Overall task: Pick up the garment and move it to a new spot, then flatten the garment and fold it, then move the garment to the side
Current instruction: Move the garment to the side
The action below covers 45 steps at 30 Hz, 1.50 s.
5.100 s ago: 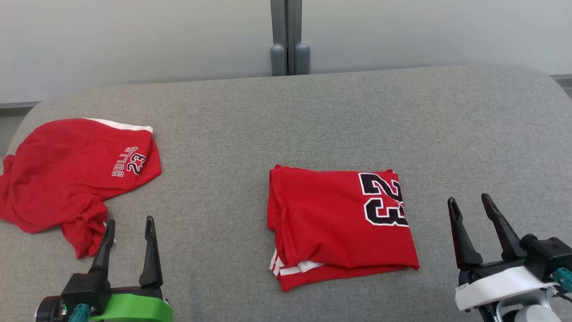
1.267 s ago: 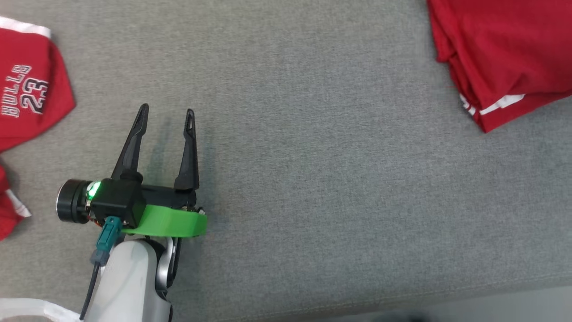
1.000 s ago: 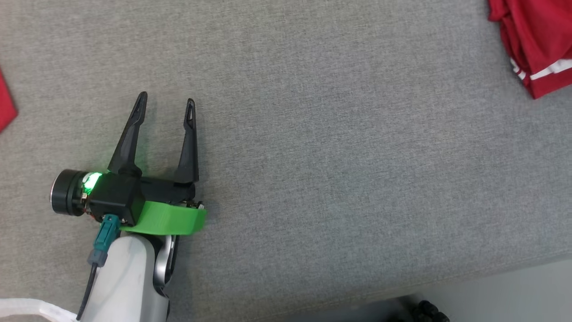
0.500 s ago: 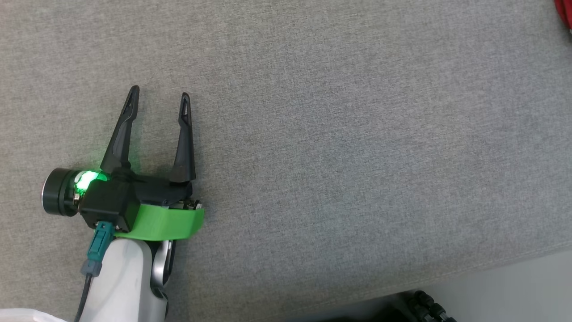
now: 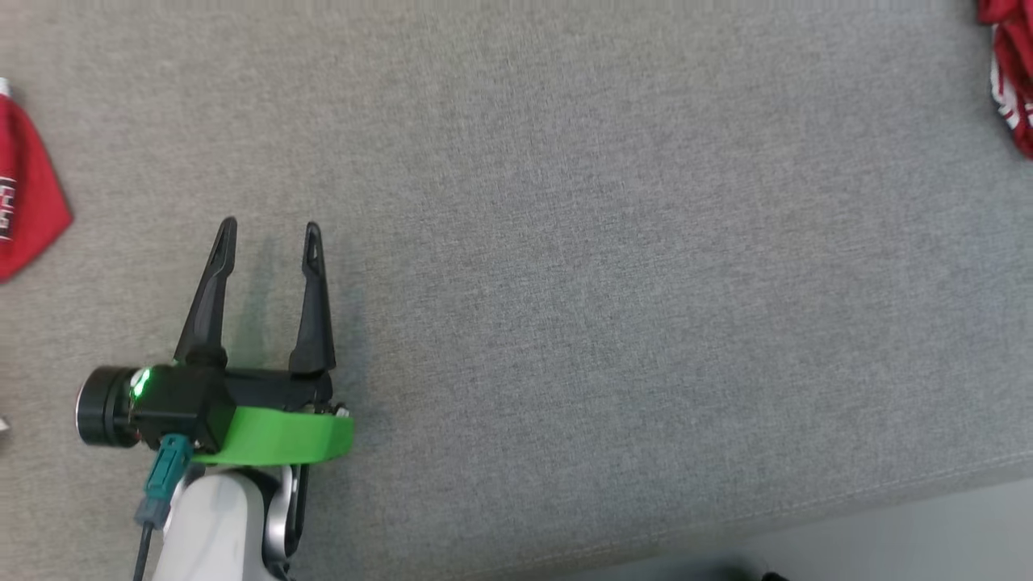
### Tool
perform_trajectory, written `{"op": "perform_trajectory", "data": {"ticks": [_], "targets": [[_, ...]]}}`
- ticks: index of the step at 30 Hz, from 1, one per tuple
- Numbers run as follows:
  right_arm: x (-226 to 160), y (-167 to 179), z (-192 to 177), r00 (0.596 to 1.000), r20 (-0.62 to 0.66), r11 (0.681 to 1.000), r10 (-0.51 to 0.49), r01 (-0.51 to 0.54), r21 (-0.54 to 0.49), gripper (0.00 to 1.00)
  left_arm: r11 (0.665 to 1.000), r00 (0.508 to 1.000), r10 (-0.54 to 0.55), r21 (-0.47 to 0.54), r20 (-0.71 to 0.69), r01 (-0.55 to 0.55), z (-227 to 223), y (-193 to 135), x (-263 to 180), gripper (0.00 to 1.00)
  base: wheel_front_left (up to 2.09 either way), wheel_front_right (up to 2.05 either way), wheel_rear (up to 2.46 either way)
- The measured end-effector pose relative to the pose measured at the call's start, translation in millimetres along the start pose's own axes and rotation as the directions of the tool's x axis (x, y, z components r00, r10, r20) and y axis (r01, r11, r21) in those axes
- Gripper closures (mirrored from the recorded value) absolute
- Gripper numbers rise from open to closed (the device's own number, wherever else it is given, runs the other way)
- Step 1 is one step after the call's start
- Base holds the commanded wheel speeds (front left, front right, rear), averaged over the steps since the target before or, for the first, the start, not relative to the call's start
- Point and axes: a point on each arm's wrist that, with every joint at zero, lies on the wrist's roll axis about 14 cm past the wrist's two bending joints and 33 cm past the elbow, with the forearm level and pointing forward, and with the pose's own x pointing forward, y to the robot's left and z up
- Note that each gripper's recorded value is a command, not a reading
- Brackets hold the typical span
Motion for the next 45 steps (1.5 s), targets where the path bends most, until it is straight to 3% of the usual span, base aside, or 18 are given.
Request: {"op": "perform_trajectory", "data": {"ticks": [7,18,32,45], "targets": [[-20,53,40,0.986,0.137,0.990,0.094,-0.107,0.092,0.00,0.997,0.997,0.071,0.017,0.027,-0.072,25,17,-33,0.00,0.00,0.00,0.00],[-78,119,80,0.947,0.282,0.941,0.156,-0.229,0.248,0.00,0.989,0.986,0.143,0.025,0.081,-0.145,58,32,-82,0.00,0.00,0.00,0.00],[-158,162,61,0.954,0.280,0.860,0.108,-0.231,0.454,0.00,0.977,0.970,0.205,0.030,0.133,-0.210,80,50,-119,0.00,0.00,0.00,0.00],[-206,174,39,0.974,0.219,0.829,0.063,-0.173,0.531,0.00,0.973,0.964,0.218,0.037,0.153,-0.226,87,55,-134,0.00,0.00,0.00,0.00]]}}
